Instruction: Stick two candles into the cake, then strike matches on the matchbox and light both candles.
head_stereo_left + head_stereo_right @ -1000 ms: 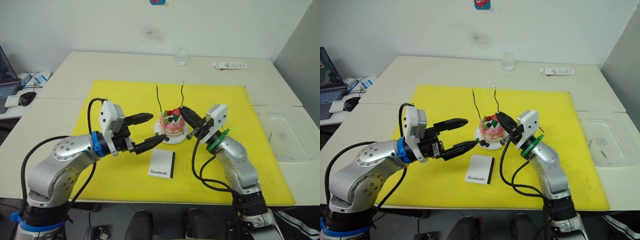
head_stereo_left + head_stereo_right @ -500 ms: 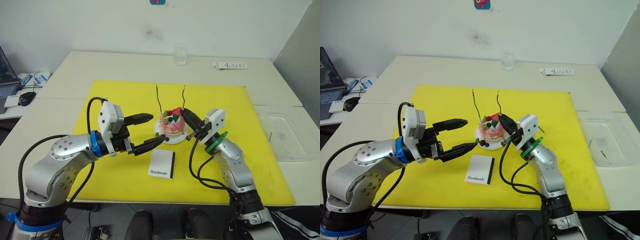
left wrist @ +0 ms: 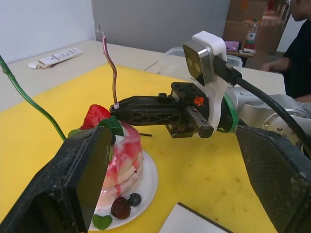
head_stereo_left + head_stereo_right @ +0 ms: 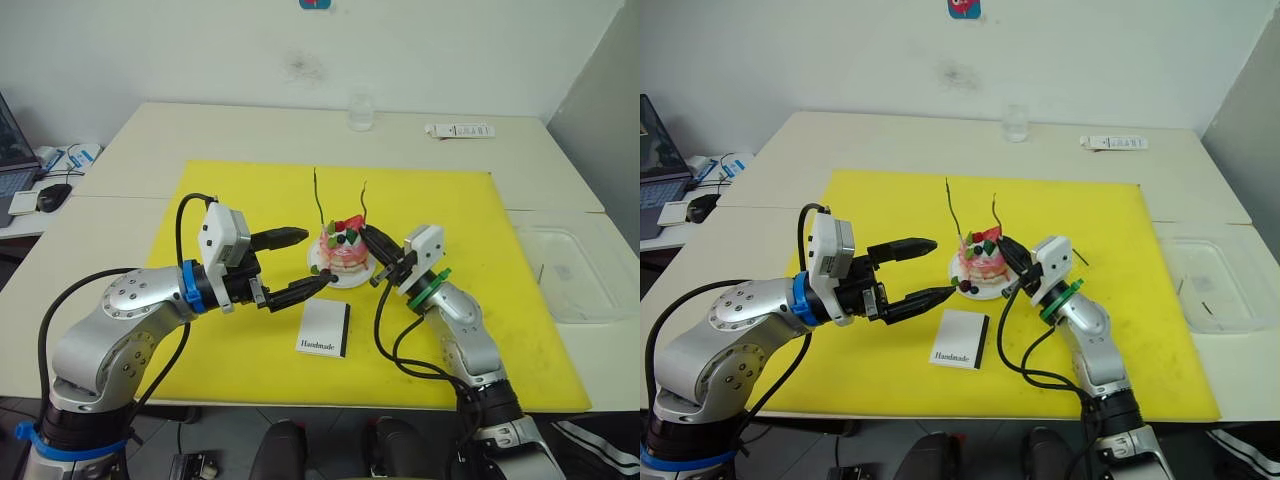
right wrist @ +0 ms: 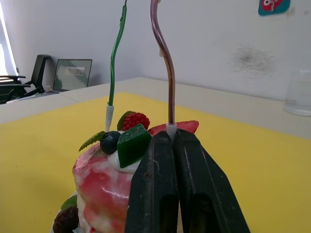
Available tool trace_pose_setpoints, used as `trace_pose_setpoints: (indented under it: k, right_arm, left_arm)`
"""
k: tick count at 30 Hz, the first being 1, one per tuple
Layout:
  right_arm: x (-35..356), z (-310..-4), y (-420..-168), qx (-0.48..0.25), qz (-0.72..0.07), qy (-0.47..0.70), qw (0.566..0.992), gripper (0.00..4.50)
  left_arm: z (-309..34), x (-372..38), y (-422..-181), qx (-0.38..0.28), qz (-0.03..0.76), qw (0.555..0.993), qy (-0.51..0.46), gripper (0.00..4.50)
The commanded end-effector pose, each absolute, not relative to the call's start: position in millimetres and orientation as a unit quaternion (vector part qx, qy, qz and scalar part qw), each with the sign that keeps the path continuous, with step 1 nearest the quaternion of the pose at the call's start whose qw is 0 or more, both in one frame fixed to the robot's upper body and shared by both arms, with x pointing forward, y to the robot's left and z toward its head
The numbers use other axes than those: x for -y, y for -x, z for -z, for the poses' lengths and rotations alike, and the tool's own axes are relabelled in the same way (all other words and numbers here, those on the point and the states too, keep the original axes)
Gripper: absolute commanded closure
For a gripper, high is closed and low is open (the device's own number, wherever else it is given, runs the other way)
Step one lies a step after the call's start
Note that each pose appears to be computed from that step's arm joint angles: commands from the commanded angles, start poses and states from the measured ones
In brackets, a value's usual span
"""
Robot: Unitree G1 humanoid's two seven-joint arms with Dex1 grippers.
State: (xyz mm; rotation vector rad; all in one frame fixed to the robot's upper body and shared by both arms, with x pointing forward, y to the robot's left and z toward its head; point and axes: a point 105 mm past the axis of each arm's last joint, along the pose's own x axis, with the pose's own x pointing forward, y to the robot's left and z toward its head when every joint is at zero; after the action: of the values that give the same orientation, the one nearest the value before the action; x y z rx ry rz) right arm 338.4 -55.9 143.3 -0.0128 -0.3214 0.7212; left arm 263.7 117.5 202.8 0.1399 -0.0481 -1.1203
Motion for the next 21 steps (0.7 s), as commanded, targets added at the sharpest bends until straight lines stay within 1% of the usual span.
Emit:
trace_pose_setpoints:
  k: [1,13,21]
  right_arm:
    - [60,-141,-337,0.163,-0.341,0.0,0.926,4.48]
    - [62,-121,-336,0.132,-0.34,-0.005,0.931,4.48]
    - [52,-134,-333,0.14,-0.369,-0.028,0.919,4.48]
  left_arm:
    - [-211,-113,-258,0.041,0.539,0.837,-0.087,0.0]
    - [-213,-111,-259,0.043,0.538,0.837,-0.088,0.0]
    - [-213,-110,-260,0.044,0.538,0.837,-0.089,0.0]
